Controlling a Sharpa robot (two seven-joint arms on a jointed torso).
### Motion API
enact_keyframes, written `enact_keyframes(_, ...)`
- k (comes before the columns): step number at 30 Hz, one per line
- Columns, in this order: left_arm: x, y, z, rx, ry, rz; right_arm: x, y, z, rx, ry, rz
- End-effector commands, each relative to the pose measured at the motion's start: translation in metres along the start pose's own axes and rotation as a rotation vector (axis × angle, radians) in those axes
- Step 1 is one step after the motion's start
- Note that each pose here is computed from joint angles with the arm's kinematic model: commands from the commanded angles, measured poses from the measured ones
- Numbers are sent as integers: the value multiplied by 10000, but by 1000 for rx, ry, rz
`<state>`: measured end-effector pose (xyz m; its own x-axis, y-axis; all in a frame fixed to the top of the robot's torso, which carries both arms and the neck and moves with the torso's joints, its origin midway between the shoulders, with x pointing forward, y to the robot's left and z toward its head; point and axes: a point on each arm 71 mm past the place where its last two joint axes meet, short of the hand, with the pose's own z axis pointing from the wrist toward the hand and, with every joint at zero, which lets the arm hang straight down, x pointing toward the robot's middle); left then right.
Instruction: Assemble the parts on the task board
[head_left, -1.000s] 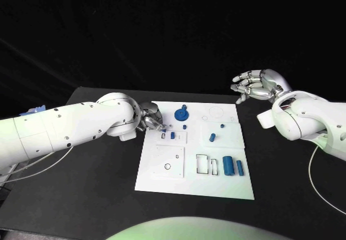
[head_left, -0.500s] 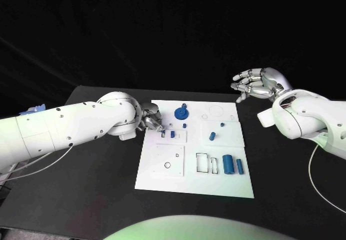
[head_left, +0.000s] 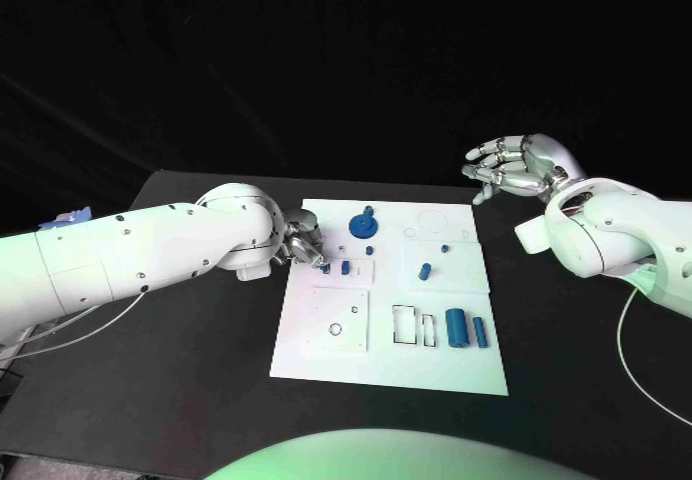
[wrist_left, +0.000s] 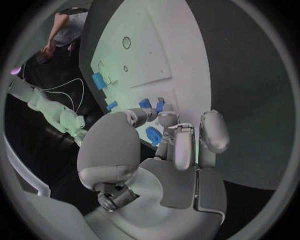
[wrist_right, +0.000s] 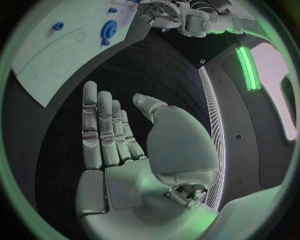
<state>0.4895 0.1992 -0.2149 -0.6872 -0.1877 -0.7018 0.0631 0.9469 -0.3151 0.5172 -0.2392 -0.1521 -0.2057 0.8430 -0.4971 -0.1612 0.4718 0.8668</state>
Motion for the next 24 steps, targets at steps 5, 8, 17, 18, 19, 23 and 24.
enact_keyframes(5,41,-19,13,-1,32,25,-1,8,-3,-9,-4,2)
enact_keyframes(8,45,-21,15,-1,34,26,-2,8,-3,-9,-4,2)
enact_keyframes(17,49,-22,18,-2,35,30,-2,8,-4,-9,-4,2)
enact_keyframes(18,46,-21,19,-4,32,31,-2,9,-4,-9,-4,2)
enact_keyframes(19,44,-20,20,-5,29,33,-2,9,-4,-9,-4,2)
enact_keyframes(23,39,-18,22,-8,23,42,-1,11,-6,-11,-4,2)
enact_keyframes(24,40,-18,22,-8,23,43,-1,11,-6,-11,-4,2)
